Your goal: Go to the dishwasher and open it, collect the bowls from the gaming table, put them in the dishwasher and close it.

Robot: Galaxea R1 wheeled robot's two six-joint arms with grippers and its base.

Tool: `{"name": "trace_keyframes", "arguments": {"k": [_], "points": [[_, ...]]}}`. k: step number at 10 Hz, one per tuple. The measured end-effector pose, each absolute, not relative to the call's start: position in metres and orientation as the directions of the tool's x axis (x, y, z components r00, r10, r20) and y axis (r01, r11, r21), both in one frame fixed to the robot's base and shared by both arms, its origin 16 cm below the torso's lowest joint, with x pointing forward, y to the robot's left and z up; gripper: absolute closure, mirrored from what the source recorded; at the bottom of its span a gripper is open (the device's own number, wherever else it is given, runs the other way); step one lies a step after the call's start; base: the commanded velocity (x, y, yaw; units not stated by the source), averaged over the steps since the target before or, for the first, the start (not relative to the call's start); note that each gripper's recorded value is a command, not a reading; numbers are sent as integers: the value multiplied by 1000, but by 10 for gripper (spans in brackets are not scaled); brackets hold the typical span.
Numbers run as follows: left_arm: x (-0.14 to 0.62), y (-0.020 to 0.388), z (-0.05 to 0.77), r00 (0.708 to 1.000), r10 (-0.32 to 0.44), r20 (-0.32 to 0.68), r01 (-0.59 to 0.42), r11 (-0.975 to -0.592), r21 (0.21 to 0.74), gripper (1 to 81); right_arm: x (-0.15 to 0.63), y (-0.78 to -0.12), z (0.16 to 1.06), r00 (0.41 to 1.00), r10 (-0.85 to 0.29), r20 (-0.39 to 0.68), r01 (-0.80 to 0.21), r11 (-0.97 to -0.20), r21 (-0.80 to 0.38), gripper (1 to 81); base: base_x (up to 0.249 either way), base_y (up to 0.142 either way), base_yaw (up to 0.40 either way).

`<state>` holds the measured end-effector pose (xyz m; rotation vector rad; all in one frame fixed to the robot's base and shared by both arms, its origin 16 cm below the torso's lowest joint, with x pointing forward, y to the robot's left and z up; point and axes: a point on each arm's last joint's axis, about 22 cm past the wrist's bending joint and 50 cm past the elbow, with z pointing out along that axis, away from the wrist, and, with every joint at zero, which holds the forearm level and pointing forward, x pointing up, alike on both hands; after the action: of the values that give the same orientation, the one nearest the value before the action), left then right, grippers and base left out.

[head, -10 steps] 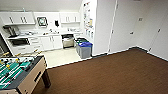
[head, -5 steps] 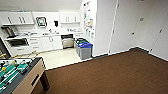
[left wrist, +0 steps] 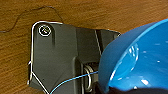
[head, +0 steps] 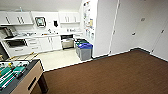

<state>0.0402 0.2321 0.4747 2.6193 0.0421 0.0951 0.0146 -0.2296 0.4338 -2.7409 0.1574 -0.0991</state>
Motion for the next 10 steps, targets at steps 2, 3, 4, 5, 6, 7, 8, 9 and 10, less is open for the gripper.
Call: {"name": "trace_keyframes", "arguments": {"k": [2,3,4,5,6,7,8,9,10], "points": [[40,232,475,997,48,60,12,-867,498,811,15,-229,434,991,-124,48,-96,-917,-388,811,143,0,0],[40,232,475,997,49,60,12,-866,499,811,15,-230,434,991,-124,48,-96,-917,-387,811,144,0,0],[40,232,475,997,49,61,12,-866,500,811,15,-229,434,991,-124,47,-96,-917,-388,811,144,0,0],[41,232,475,997,49,61,12,-866,500,811,15,-229,434,991,-124,47,-96,-917,-387,811,144,0,0],[41,232,475,997,49,61,12,-866,500,811,15,-230,434,991,-124,47,-96,-917,-387,811,144,0,0],[41,232,475,997,50,60,13,-866,500,811,15,-230,434,991,-124,47,-96,-917,-387,811,144,0,0],[40,232,475,997,50,61,13,-866,501,811,15,-230,434,991,-124,48,-96,-917,-388,811,145,0,0],[41,230,476,997,52,64,12,-862,507,811,15,-230,434,991,-124,47,-96,-917,-387,811,145,0,0],[41,231,477,996,55,67,13,-860,510,811,15,-230,434,991,-124,48,-96,-917,-387,811,145,0,0]]}}
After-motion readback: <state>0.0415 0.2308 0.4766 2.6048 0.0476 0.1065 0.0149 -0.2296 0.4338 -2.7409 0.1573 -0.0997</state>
